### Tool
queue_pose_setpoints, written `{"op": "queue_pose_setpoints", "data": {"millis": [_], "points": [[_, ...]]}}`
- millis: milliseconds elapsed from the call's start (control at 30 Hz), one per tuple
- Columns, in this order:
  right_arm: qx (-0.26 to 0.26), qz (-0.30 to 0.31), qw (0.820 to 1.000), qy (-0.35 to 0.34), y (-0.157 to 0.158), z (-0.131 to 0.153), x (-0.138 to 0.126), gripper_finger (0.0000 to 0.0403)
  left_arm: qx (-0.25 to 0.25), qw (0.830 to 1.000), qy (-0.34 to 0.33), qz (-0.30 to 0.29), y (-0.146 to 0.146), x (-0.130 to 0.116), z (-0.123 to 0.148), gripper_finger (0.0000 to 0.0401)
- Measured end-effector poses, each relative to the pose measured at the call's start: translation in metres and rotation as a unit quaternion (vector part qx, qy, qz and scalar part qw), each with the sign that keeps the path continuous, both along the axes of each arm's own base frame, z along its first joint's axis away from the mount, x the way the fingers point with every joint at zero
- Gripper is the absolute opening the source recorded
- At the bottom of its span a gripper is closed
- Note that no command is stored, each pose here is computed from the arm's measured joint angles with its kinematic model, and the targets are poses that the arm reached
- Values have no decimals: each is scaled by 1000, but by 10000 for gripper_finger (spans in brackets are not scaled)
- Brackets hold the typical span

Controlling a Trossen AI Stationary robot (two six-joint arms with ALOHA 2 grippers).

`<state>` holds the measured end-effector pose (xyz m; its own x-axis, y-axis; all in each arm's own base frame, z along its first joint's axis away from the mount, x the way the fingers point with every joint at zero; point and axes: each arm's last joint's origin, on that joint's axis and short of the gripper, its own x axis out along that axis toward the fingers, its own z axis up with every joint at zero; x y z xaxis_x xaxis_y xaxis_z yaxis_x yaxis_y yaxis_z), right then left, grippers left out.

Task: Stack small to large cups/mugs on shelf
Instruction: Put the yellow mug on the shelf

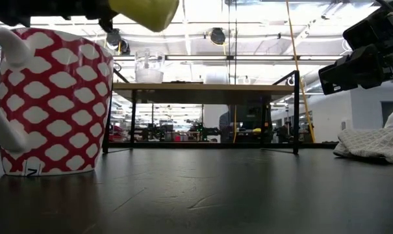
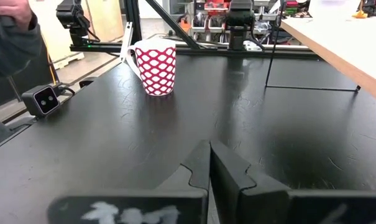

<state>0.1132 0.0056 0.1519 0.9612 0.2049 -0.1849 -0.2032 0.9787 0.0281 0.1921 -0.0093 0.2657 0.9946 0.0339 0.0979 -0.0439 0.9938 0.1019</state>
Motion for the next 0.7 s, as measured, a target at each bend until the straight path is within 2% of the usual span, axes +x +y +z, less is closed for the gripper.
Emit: {"op": "queue_pose_setpoints", "data": {"millis": [367,533,700], "points": [[0,0,1000,-1,0,0,0,0,-15,999,-44,24,13,17,-1,5],[0,0,1000,0,0,0,0,0,-22,998,-54,34,18,26,12,5],[0,0,1000,0,0,0,0,0,-22,998,-30,48,25,38,30,5]]}}
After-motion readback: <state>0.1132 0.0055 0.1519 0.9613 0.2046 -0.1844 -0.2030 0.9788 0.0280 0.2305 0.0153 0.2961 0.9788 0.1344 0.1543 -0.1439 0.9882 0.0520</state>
